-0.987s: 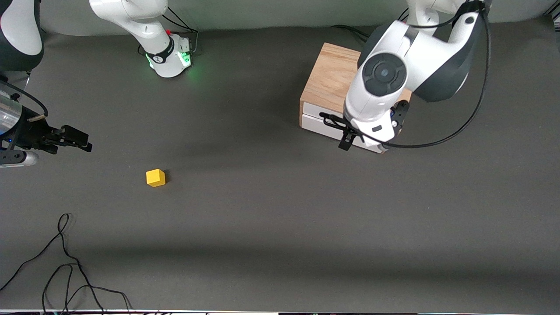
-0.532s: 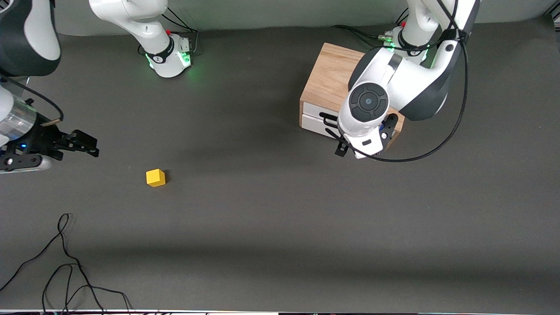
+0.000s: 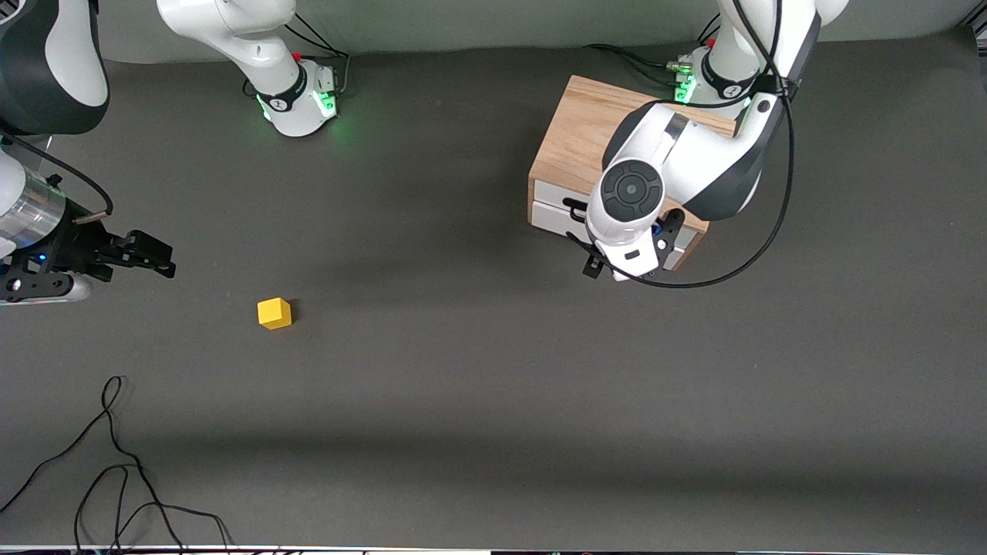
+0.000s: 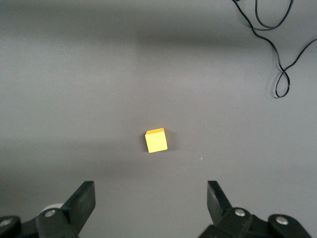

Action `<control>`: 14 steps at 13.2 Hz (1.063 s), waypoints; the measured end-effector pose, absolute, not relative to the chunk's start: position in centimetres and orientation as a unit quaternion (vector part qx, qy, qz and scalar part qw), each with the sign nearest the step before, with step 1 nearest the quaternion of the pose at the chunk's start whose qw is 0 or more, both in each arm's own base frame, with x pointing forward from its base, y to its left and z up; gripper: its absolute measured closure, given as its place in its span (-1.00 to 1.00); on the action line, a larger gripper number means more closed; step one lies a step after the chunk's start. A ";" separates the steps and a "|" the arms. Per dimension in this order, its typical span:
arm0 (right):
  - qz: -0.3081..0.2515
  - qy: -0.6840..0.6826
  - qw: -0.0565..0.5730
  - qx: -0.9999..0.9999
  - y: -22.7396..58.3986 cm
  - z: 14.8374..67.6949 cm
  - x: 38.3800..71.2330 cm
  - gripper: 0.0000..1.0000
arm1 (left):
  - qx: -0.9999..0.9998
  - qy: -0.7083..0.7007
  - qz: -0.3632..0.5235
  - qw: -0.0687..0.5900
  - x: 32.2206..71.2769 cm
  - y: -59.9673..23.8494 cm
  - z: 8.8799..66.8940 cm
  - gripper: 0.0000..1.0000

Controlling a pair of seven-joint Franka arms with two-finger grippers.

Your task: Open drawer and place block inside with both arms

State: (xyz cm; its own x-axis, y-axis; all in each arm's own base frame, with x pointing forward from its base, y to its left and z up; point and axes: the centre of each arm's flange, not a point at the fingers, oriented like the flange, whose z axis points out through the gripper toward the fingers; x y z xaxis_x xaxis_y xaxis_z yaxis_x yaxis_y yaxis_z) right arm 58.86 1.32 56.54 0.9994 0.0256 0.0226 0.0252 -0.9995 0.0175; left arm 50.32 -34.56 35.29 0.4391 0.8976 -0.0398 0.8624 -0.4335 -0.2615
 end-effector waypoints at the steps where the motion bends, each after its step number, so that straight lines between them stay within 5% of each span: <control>1: 0.010 0.012 0.009 1.000 1.3 56.5 58.8 -1.00 | -0.842 -0.522 0.089 0.107 50.2 -34.6 34.5 -1.00; 14: -0.017 0.011 0.004 1.000 0.5 55.8 58.3 -1.00 | -0.842 -0.517 0.095 0.121 49.0 -34.8 29.4 -1.00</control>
State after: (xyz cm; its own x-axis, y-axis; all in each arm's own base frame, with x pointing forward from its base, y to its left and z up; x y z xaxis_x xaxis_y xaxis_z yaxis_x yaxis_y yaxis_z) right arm 58.32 0.49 55.84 0.9992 0.0215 -0.0337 0.0217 -0.9997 0.0069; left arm 48.98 -34.75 29.40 0.4482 0.8933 -0.0349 0.8471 -0.4368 -0.3028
